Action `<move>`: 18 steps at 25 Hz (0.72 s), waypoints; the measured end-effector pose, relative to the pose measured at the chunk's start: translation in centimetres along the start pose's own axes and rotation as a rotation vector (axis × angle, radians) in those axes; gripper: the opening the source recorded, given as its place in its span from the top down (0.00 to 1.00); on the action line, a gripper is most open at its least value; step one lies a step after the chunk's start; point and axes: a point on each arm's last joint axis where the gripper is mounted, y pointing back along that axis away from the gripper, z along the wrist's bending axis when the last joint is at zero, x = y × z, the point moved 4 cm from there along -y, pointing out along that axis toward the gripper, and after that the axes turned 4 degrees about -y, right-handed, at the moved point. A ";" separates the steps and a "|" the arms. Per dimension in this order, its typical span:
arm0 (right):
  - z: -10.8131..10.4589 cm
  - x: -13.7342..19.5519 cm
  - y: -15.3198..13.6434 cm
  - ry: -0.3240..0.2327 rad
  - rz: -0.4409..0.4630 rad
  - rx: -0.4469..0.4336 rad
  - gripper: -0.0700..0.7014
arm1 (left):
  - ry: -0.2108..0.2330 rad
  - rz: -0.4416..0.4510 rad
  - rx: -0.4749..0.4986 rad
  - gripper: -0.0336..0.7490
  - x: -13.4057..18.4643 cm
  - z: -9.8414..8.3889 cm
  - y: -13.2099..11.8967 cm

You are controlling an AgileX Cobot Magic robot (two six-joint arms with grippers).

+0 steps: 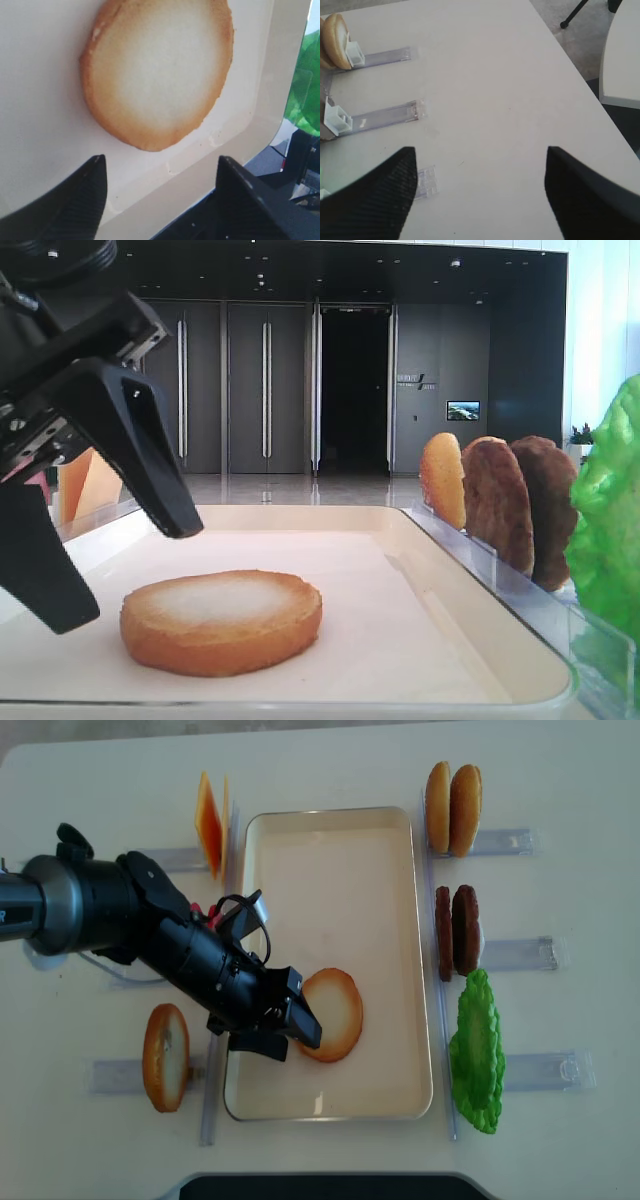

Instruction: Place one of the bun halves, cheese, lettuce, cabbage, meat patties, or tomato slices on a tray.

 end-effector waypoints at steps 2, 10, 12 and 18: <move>0.0 0.0 0.0 0.000 0.000 0.000 0.22 | -0.032 0.013 0.004 0.30 -0.2 -0.4 0.4; 0.0 0.0 0.0 0.000 0.000 0.000 0.22 | -0.150 -0.065 0.003 0.30 -3.5 -3.6 3.8; 0.0 0.0 0.0 0.000 0.000 0.000 0.22 | -0.176 -0.083 -0.025 0.30 -4.5 -4.3 4.9; 0.0 0.0 0.0 0.000 0.000 0.000 0.22 | -0.245 -0.160 -0.145 0.30 -7.7 -6.1 8.7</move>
